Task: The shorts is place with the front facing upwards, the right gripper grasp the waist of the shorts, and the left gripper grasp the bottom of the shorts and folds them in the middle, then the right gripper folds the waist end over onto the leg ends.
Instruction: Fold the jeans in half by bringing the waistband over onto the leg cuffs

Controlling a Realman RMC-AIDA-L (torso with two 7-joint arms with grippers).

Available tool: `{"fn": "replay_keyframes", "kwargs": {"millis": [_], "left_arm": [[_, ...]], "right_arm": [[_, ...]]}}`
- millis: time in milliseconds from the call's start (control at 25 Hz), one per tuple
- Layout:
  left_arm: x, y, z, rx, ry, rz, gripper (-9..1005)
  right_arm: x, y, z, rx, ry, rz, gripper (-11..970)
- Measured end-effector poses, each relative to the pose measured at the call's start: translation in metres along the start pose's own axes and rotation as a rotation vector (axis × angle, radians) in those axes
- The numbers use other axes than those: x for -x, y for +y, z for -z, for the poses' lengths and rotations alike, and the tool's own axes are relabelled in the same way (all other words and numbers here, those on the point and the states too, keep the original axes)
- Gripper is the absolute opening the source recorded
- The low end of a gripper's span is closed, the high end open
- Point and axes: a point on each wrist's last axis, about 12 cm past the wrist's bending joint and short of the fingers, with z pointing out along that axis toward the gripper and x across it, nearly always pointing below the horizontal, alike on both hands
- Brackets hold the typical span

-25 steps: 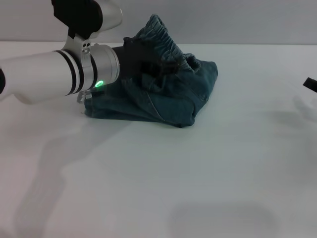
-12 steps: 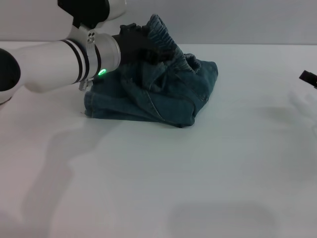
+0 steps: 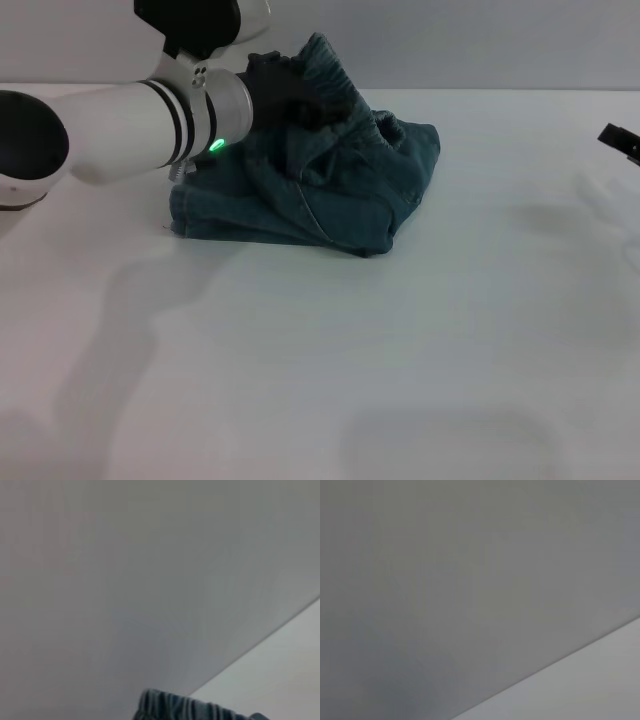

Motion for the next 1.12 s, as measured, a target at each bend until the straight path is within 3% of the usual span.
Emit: {"fn": "replay_keyframes", "kwargs": {"millis": [120,520,760,840,880,1120], "left_arm": [[-0.005,0.009,0.003,0.044,-0.004,0.022,769],[-0.018,0.017,0.003,0.087,0.023,0.031,530],[-0.020,0.022,0.005,0.112,0.021,0.047,323],[-0.023,0.027,0.007,0.135,0.018,0.064,269],[-0.028,0.037,0.012,0.170,0.016,0.104,250],[-0.043,0.043,0.020,0.200,0.032,0.158,140]], "right_arm": [[0.001,0.002,-0.001,0.005,-0.001,-0.002,598],[0.001,0.003,-0.001,0.020,-0.003,-0.026,598],[-0.004,0.002,-0.001,0.029,0.014,-0.041,597],[-0.006,0.002,-0.001,0.034,0.021,-0.044,597],[-0.007,0.002,-0.001,0.037,0.024,-0.046,597],[-0.007,0.003,0.001,0.058,0.032,-0.055,597]]}}
